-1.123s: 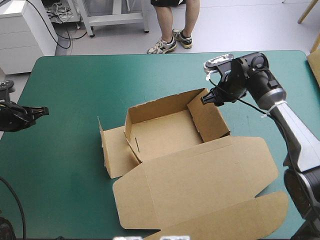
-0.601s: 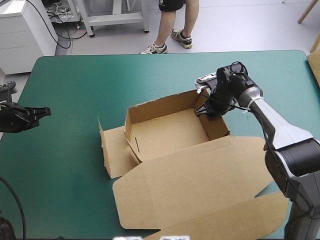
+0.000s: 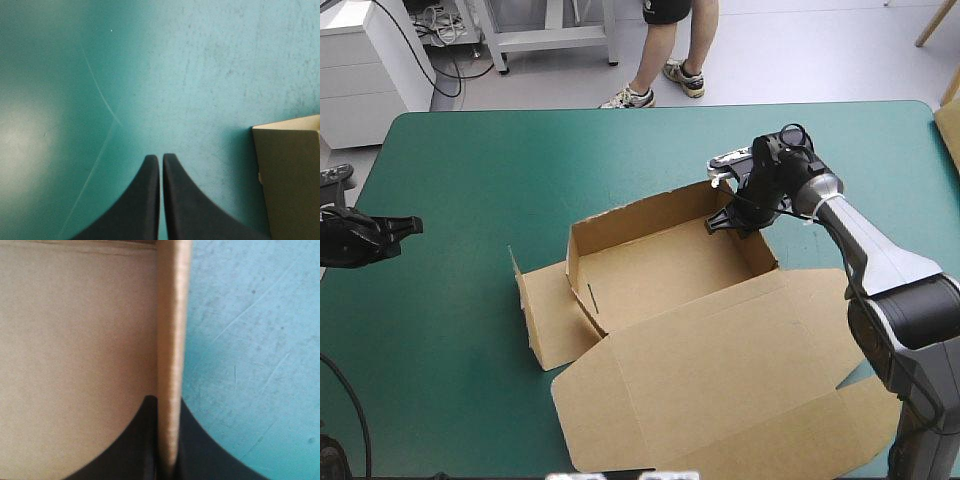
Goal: Fold the box
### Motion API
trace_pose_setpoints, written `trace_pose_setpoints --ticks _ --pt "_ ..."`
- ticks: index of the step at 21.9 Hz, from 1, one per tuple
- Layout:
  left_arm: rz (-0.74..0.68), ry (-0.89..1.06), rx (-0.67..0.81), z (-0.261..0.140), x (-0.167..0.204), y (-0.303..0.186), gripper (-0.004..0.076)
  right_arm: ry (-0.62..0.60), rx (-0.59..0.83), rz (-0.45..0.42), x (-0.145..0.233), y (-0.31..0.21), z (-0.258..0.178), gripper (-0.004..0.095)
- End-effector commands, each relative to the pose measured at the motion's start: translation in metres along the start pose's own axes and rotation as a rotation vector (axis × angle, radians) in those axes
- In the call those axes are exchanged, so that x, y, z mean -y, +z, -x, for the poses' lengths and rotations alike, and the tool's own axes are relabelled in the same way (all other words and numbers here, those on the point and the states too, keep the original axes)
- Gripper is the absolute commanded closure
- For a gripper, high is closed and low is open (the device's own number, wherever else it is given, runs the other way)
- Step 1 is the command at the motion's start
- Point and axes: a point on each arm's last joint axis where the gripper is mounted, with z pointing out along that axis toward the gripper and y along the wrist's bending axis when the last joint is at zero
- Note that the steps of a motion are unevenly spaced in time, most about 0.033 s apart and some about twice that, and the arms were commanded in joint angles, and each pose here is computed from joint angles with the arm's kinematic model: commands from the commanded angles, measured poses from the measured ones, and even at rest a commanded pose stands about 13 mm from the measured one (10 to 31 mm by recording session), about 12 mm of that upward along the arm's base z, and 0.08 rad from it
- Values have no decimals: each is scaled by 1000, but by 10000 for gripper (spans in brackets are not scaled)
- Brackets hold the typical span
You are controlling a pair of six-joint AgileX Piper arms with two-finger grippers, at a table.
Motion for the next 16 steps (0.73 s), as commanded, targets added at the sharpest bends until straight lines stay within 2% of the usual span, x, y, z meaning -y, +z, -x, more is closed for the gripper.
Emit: trace_pose_setpoints --ticks 1,5,12,16 --pt "-13 6 65 3 6 -15 717 8 76 7 -2 -27 2 930" --pt "-13 6 65 3 6 -15 701 8 76 7 -2 -27 2 930" --pt "-16 4 66 3 6 -15 488 28 120 16 1 -41 4 930" --pt "-19 3 68 4 6 -15 432 127 261 101 20 -87 1 930"
